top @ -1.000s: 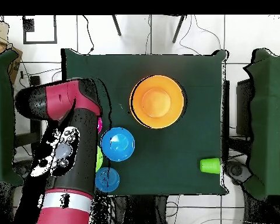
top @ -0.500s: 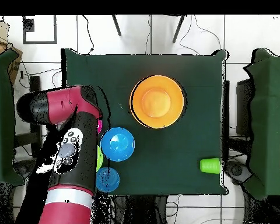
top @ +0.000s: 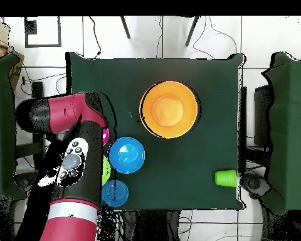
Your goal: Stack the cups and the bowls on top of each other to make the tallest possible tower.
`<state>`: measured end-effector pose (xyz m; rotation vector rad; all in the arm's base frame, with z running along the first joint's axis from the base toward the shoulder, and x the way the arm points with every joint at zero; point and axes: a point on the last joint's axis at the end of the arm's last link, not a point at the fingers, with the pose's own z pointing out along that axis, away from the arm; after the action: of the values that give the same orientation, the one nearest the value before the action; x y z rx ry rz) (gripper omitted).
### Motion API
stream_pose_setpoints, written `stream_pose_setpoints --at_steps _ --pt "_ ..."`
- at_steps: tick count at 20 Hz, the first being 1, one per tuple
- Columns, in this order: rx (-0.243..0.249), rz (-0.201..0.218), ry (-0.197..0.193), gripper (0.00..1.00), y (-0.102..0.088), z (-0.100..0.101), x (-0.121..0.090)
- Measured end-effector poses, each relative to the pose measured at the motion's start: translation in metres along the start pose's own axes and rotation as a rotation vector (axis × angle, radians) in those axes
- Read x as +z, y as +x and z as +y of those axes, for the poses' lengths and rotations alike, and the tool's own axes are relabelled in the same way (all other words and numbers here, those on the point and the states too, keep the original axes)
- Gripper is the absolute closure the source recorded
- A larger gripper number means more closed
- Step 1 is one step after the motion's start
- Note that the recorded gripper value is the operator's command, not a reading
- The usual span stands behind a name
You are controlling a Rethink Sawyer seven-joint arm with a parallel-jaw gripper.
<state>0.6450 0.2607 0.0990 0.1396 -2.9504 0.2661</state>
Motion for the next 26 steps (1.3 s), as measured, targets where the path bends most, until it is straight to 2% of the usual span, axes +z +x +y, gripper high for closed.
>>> stream_pose_setpoints --at_steps 9,16,26 --pt "-0.006 -0.001 -0.009 0.00 0.002 0.010 -0.002" --pt "-0.001 -0.007 -0.017 0.00 0.002 0.010 -0.001" --pt "0.042 -0.056 -0.044 0.00 -0.005 -0.016 0.022"
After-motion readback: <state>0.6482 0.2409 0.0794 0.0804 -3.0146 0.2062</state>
